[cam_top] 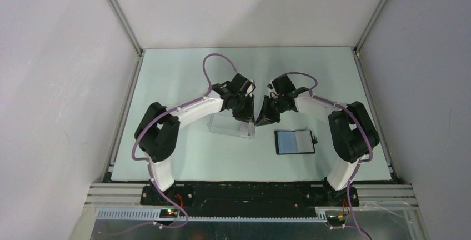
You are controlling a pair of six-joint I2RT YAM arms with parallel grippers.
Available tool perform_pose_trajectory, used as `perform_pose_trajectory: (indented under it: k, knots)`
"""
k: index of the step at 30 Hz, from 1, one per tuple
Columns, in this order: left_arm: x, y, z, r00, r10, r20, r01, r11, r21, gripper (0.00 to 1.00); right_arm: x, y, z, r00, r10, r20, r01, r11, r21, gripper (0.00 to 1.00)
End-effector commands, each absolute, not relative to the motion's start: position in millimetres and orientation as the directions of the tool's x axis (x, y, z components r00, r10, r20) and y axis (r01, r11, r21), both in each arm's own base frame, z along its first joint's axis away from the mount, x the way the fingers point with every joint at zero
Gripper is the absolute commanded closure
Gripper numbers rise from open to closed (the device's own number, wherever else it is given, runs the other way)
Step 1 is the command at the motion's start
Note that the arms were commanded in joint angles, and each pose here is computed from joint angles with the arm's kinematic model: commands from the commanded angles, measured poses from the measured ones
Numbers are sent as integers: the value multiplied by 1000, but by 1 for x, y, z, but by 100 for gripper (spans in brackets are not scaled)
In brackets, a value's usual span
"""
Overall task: Put the credit cards into the card holder
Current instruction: Pick up the credit card from the storage box.
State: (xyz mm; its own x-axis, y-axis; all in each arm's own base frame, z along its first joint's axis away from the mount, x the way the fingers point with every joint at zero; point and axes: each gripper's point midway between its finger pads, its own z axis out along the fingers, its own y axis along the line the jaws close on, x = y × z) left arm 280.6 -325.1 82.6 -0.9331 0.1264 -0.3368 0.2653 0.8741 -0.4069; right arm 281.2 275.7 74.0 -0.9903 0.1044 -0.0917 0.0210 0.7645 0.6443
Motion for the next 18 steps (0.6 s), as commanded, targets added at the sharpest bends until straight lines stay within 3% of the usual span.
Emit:
perform_pose_trajectory:
  k: [1, 18]
  knots:
    - [280, -335, 87, -930, 110, -351, 274, 844, -460, 69, 283, 289, 84, -992, 64, -110, -28, 734, 678, 95]
    - [291, -316, 73, -950, 35, -309, 200, 829, -521, 72, 283, 289, 85, -992, 63, -113, -32, 733, 680, 95]
